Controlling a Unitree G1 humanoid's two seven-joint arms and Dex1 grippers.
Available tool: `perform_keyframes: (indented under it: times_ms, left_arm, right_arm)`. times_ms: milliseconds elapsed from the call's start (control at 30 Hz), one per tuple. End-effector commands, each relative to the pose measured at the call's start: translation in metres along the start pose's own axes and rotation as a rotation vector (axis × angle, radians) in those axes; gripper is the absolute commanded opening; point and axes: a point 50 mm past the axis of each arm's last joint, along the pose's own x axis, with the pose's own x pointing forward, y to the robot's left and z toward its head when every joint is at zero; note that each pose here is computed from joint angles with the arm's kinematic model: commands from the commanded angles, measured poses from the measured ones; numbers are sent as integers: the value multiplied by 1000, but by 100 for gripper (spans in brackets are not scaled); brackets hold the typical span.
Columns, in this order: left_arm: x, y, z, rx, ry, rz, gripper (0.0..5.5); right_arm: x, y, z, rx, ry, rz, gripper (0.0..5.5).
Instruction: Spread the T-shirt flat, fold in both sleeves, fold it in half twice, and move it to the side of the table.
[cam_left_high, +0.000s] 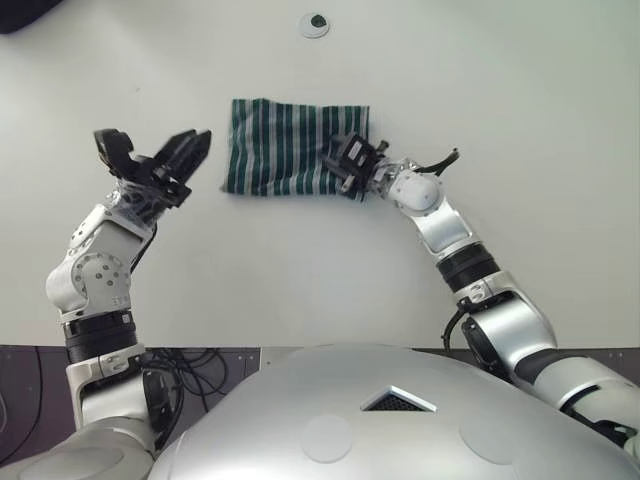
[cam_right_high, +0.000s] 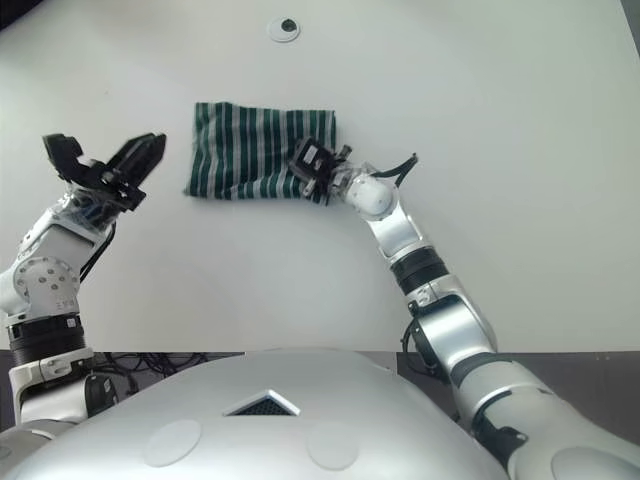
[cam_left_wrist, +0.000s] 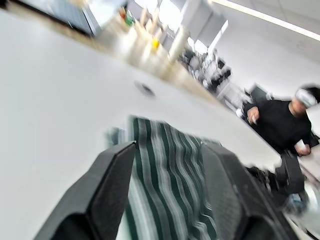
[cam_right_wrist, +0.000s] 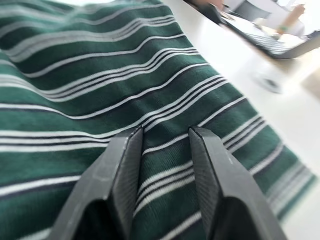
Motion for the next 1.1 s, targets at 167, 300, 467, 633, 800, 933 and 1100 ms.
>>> perform_keyframes:
  times_ms: [167,300,467,633,800,933,1100]
  left_arm:
    - [61,-28,-14,111,-236,88,235]
    - [65,-31,-14,263,-338,144,235]
    - [48,-34,-3,455,-586,297,235]
    - [41,-44,-28,688,-602,186,235]
    - [31,-53,-47,808,-596,94,235]
    - [21,-55,-51,819,-605,101,235]
    - [17,-54,-55,822,-588,112,235]
  right_arm:
    - [-100,-119,-79,37,345,-383,163]
    - [-92,-125,-7,-145,-227,-499,163]
    - [-105,-73,43,-145,-690,-823,163]
    - [-83,-17,16,106,-618,-764,163]
    - [-84,-7,14,156,-651,-753,163]
    - [-88,-3,14,172,-671,-734,163]
    - [-93,6,21,180,-757,-665,163]
